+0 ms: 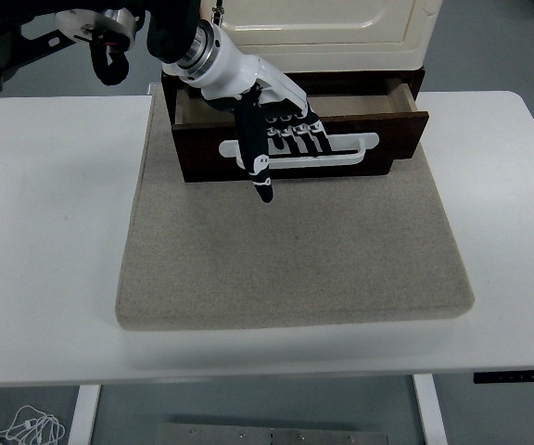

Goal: Open the drawer under the combination cabinet

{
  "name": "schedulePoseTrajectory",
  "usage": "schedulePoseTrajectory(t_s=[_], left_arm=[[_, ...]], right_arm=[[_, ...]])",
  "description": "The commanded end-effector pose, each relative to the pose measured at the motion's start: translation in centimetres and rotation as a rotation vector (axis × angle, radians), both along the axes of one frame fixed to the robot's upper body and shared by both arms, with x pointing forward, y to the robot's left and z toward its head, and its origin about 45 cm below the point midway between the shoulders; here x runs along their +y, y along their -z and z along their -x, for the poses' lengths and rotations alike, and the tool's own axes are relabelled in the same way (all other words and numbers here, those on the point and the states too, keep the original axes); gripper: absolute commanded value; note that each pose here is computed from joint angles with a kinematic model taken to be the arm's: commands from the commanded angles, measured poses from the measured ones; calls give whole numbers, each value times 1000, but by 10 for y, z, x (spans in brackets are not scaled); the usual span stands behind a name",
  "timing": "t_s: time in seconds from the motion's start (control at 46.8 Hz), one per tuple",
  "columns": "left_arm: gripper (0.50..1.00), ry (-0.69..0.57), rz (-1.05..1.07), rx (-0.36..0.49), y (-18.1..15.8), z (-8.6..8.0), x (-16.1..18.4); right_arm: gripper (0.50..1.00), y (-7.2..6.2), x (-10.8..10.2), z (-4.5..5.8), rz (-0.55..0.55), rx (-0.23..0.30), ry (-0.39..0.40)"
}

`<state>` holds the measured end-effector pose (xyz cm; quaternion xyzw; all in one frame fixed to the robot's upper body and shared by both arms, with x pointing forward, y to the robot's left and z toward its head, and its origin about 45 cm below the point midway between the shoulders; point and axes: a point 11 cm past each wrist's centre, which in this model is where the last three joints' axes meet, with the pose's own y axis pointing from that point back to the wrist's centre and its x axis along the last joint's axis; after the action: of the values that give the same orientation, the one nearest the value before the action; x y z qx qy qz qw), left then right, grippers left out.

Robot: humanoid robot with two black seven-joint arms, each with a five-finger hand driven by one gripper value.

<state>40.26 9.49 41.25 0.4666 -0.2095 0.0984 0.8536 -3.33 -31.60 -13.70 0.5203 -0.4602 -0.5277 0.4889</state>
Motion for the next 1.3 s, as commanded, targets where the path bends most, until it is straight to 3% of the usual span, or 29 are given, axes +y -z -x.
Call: schedulePoseTrajectory(t_s=[0.0,0.705,1.282], left_arm=[[1000,3,-1,3,1,1,0],[1000,12,10,12,1,4,-3],[1000,12,96,-19,-26,2,-8]], right_arm=[[926,0,0,0,0,0,0],[926,0,0,0,1,0,0],[926,0,0,0,1,0,0]])
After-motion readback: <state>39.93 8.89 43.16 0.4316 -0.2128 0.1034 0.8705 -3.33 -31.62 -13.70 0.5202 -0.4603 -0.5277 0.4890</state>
